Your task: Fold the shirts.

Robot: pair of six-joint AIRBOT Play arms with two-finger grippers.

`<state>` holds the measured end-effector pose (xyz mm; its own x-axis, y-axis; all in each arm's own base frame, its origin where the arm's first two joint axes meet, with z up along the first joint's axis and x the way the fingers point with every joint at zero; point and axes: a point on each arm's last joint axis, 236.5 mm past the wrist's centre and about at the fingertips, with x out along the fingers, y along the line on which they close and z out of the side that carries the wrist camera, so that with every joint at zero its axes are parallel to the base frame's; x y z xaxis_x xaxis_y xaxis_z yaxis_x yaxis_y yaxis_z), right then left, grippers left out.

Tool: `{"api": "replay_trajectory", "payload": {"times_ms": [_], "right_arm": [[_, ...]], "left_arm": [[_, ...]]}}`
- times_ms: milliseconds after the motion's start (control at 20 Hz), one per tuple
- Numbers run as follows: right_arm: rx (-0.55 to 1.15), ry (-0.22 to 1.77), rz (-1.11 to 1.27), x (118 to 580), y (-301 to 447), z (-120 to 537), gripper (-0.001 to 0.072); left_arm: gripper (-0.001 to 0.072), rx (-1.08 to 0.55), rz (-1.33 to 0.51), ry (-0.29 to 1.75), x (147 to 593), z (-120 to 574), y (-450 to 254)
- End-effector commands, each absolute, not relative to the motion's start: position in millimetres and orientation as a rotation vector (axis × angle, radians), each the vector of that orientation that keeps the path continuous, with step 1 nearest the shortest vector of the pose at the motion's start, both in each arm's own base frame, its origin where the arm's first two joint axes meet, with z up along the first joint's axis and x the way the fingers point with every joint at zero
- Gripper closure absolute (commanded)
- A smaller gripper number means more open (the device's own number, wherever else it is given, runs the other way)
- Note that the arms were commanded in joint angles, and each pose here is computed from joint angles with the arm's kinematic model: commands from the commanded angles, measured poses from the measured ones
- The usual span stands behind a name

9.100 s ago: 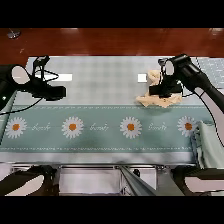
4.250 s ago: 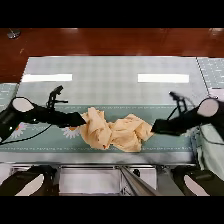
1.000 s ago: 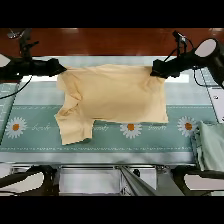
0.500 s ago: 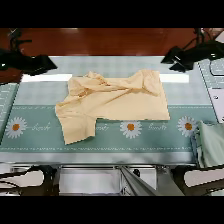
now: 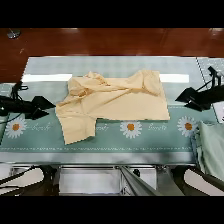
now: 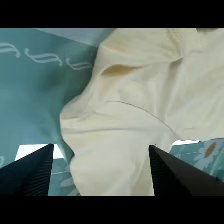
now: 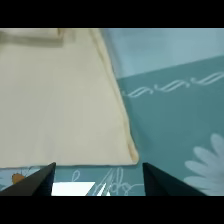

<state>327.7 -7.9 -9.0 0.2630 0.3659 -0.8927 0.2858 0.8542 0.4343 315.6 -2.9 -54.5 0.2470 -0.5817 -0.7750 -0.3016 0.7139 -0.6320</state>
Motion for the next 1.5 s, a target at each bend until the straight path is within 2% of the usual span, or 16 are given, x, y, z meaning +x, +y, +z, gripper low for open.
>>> {"api": "replay_trajectory", "payload": {"times_ms": [0,250,400,600,650,700,750,1000,1250,1450], "right_arm": [[0.701,1.244,0.133,302,27,-16,0.0088],[0.673,1.271,0.188,291,51,-16,0.0088],[0.642,1.262,0.216,296,71,-16,0.0088],[0.690,1.232,0.157,305,64,-14,0.0088],[0.711,1.231,0.136,305,56,-14,0.0088],[0.732,1.232,0.113,303,45,-15,0.0088],[0.743,1.233,0.090,301,35,-16,0.0088],[0.664,1.318,-0.121,270,-28,-44,0.0088],[0.721,1.390,-0.097,260,-4,-73,0.0088],[0.797,1.423,-0.053,284,13,-87,0.0088]], "left_arm": [[0.0005,-0.900,-0.236,1.241,323,-65,-19],[0.0006,-0.842,-0.185,1.201,341,-77,-17],[0.0006,-0.800,-0.219,1.235,341,-87,-38],[0.0013,-0.766,-0.285,1.288,334,-94,-60],[0.0263,-0.756,-0.302,1.293,331,-93,-61],[0.0632,-0.746,-0.323,1.297,329,-92,-62],[0.0690,-0.744,-0.333,1.300,327,-91,-62],[0.0691,-0.749,-0.345,1.309,325,-90,-64],[0.0691,-0.753,-0.353,1.316,323,-89,-66],[0.0690,-0.758,-0.366,1.326,320,-88,-69]]}}
